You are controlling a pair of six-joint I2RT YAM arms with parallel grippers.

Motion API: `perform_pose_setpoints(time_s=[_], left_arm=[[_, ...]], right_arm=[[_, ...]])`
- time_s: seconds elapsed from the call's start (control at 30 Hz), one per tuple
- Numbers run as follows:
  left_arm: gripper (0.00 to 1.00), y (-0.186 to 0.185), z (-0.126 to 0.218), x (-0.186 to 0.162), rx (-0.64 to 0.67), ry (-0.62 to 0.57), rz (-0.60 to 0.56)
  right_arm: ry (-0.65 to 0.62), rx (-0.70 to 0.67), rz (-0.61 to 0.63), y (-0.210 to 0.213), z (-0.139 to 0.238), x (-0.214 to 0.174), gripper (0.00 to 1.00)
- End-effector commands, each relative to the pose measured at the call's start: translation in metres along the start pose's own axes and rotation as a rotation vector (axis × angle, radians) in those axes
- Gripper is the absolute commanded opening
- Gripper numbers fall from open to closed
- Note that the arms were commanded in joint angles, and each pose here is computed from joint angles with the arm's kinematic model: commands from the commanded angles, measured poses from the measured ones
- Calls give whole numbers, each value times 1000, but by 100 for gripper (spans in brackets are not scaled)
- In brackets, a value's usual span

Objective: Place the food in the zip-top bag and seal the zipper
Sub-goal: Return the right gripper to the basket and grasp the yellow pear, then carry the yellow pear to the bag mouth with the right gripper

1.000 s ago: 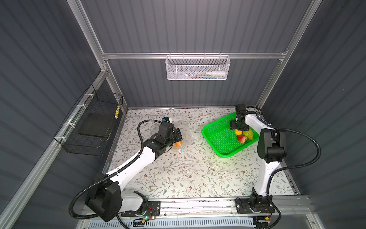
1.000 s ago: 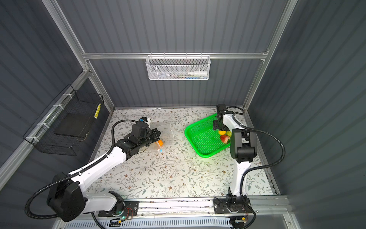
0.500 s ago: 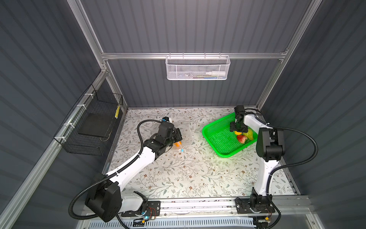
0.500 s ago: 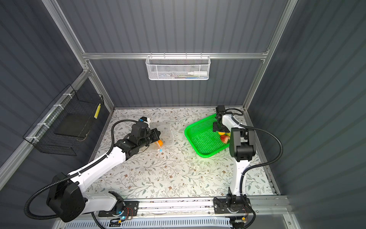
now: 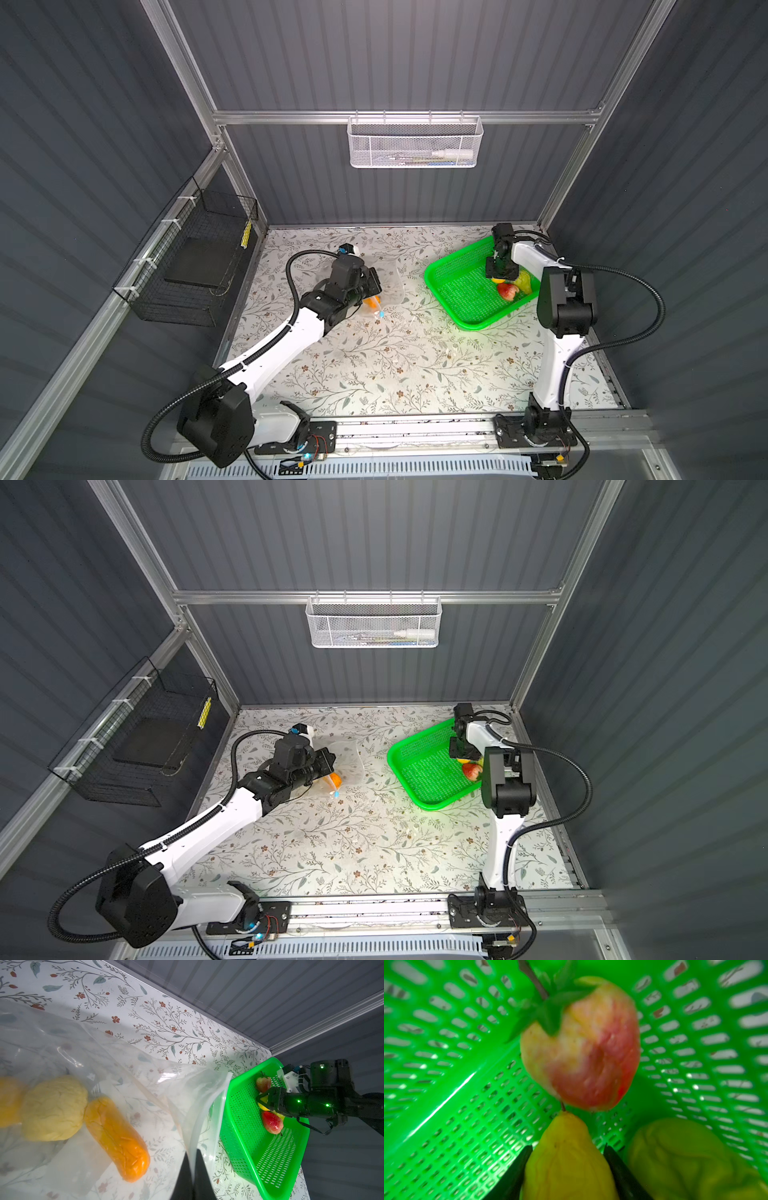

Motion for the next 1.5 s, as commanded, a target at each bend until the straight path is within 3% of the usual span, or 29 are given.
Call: perform_pose_setpoints(time_s=[0.0,0.3,0.93,1.2,1.47], left_arm=[[0,-11,10,7,-33,-30,-10],[0,-13,6,7,-46,-24,-8],[0,-16,0,6,-49,-3,-23],[0,-19,1,7,-58,3,-26],[0,-21,5,9,-63,2,-26]], right_arm=[[-98,43,-32,-4,41,4,52],[-298,223,-26,23,117,-11,49],[-631,854,251,181,240,-60,46],[-676,947,279,229,242,-62,45],[-609,970,305,272,215,-60,45]])
Point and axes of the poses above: each gripper's point midway between its finger pads, its own z axis back along the fingers, its own y axis along the line the jaws close on, x = y × z, the point moved 8 cm from there along z, back along the fingers, and after that the axes turned 15 degrees about z, right-handed, at the moved point
